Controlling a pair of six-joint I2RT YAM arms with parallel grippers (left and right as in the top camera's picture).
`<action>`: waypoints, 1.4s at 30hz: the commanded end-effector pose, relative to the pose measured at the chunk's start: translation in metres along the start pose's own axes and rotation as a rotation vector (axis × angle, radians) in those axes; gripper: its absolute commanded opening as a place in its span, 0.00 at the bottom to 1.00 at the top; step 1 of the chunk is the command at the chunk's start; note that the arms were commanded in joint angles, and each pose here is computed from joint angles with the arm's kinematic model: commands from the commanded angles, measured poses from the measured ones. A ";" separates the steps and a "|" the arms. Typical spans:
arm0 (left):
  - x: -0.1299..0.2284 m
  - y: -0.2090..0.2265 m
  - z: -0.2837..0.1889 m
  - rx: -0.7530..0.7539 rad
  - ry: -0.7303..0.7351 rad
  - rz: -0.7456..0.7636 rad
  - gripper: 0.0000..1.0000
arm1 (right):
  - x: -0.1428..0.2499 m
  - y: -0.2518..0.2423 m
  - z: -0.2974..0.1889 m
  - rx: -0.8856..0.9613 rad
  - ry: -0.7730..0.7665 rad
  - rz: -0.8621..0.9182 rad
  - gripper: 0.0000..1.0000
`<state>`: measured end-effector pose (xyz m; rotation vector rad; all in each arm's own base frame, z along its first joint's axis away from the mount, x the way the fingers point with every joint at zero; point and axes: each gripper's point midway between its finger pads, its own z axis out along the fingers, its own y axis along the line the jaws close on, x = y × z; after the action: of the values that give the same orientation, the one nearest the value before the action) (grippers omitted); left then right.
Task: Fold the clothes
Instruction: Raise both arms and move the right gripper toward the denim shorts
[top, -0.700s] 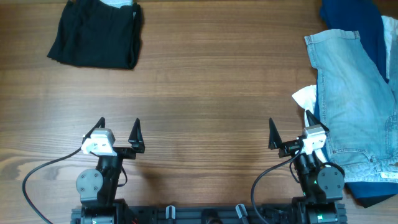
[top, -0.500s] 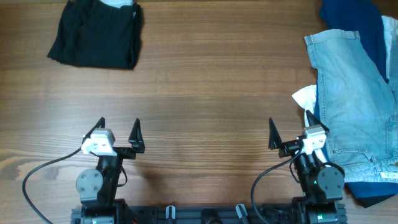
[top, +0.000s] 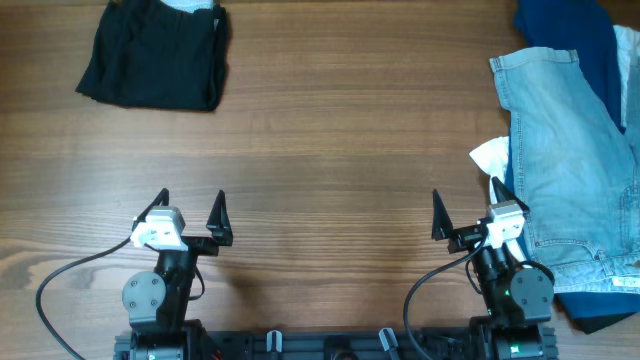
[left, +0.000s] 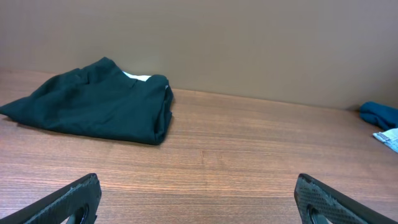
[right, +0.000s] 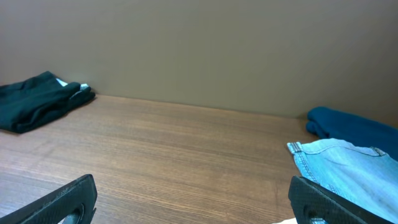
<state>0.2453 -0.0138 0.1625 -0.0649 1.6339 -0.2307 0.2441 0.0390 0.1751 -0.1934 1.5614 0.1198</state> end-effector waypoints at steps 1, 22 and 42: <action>0.002 0.004 0.000 -0.020 -0.003 -0.010 1.00 | 0.001 0.001 0.000 -0.009 0.001 -0.004 1.00; 0.001 0.004 0.000 -0.020 -0.004 -0.010 1.00 | 0.001 0.001 0.000 -0.009 0.001 -0.004 1.00; 0.002 0.000 0.000 0.004 0.000 -0.010 1.00 | 0.000 0.001 0.000 -0.009 -0.001 -0.002 1.00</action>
<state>0.2453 -0.0138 0.1625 -0.0646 1.6340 -0.2310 0.2441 0.0390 0.1751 -0.1934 1.5614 0.1198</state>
